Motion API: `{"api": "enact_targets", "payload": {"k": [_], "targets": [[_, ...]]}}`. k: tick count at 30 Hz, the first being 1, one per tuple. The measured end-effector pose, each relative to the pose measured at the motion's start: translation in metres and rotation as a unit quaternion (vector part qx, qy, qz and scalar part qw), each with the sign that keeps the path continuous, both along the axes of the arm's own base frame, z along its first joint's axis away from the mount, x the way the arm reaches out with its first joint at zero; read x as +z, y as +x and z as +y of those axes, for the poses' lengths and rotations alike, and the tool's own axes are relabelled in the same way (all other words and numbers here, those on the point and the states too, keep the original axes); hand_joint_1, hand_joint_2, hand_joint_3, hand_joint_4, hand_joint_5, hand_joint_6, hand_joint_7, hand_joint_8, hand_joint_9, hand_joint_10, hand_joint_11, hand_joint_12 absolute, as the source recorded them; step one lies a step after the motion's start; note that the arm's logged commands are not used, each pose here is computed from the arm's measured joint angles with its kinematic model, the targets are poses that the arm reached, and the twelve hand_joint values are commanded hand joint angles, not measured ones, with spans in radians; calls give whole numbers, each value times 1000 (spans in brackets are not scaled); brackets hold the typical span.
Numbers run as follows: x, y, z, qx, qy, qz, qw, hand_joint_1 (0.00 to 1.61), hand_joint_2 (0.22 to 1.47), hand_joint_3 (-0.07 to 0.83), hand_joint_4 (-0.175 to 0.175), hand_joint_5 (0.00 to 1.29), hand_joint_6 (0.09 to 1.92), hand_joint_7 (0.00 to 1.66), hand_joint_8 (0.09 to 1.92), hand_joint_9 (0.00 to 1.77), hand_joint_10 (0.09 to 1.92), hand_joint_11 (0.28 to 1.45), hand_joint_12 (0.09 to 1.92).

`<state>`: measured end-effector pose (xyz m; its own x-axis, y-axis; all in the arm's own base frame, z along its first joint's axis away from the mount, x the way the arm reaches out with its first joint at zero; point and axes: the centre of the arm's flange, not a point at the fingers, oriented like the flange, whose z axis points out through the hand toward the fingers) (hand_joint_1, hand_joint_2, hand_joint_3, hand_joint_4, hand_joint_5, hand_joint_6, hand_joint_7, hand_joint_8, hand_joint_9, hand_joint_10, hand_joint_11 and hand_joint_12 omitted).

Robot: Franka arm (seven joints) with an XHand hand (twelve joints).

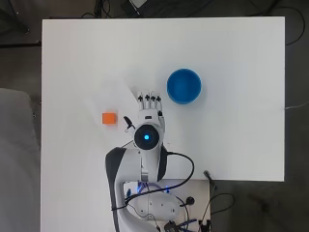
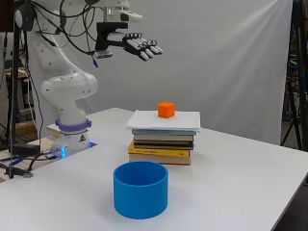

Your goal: Teleoperate dual arm-hand system to pick and place objects

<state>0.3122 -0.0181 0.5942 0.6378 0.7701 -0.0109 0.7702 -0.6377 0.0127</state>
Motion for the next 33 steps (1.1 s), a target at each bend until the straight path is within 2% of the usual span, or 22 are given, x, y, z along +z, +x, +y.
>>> {"api": "enact_targets", "payload": {"k": [5,8,11,13,22,28,33], "targets": [[14,1,-69,-52,-2,-9,999,116,1001,-4,63,189,87,227,87,351,87,440,87],[9,-3,-75,-49,4,-15,999,136,989,-7,57,164,87,262,87,408,87,460,87],[-18,1,-66,-14,24,-25,999,33,883,-20,33,34,87,127,87,364,87,470,87],[-43,2,-59,5,48,-31,998,7,834,-23,28,7,87,70,87,336,87,477,87],[-132,-16,-7,97,146,-26,984,80,850,1,14,0,87,99,87,298,87,464,87],[-157,-17,29,125,126,-12,984,110,859,3,6,38,87,108,87,283,87,452,87],[-184,-1,69,138,85,6,987,148,851,-1,1,73,87,135,87,298,87,455,87]]}}
